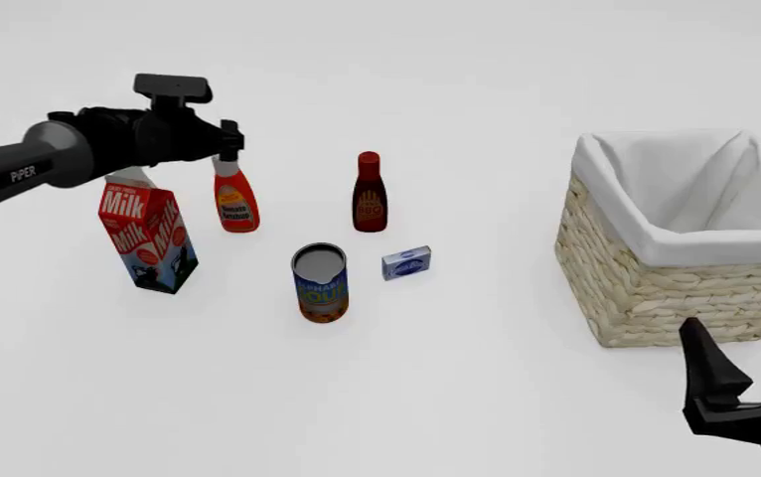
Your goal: Pick the ketchup and place it in the basket.
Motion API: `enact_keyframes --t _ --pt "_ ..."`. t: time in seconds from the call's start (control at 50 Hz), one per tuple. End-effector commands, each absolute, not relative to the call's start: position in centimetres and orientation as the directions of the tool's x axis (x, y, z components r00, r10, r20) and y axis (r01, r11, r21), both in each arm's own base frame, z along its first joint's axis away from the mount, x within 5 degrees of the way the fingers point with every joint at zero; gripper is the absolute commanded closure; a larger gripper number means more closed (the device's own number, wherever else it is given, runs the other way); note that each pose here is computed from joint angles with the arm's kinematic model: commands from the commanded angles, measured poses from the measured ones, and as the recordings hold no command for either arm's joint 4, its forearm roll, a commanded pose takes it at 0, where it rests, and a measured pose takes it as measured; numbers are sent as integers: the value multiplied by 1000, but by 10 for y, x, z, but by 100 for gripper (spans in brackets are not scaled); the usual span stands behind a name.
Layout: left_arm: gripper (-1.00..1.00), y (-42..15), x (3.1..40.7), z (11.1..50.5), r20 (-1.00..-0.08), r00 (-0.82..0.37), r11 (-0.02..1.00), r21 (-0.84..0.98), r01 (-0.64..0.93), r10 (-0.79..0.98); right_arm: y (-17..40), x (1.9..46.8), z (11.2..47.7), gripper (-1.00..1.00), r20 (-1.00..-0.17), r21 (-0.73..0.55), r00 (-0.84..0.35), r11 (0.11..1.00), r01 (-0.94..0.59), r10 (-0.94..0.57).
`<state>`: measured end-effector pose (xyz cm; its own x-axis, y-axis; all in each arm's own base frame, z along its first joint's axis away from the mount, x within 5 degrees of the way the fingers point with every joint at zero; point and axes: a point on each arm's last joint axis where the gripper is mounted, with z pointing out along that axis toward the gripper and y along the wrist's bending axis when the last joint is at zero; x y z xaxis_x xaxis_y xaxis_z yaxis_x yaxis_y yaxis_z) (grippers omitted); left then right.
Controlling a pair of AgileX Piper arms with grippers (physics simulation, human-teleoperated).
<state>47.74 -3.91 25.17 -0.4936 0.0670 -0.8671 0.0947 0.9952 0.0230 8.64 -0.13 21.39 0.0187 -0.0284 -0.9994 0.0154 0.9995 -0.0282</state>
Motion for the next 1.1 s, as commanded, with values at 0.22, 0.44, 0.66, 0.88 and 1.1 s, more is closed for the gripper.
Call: enact_keyframes --t 0.22,0.44,0.66,0.88,1.1 --pt "-100 -44 487 239 -863 -502 995 15 98 63 -2 88 213 -100 -1000 -22 11 1000 19 -22" --pt "-100 -46 491 232 -858 -509 995 12 100 61 -2 90 213 -100 -1000 -21 5 1000 21 -21" --pt "-100 -46 494 226 -856 -514 995 9 97 58 -2 90 213 -100 -1000 -23 3 999 22 -23" --pt "-100 -46 496 215 -848 -528 996 2 93 52 -2 91 212 -100 -1000 -23 -1 1000 22 -23" --pt "-100 -44 498 209 -844 -535 996 1 89 49 -2 92 212 -100 -1000 -21 -3 1000 21 -21"
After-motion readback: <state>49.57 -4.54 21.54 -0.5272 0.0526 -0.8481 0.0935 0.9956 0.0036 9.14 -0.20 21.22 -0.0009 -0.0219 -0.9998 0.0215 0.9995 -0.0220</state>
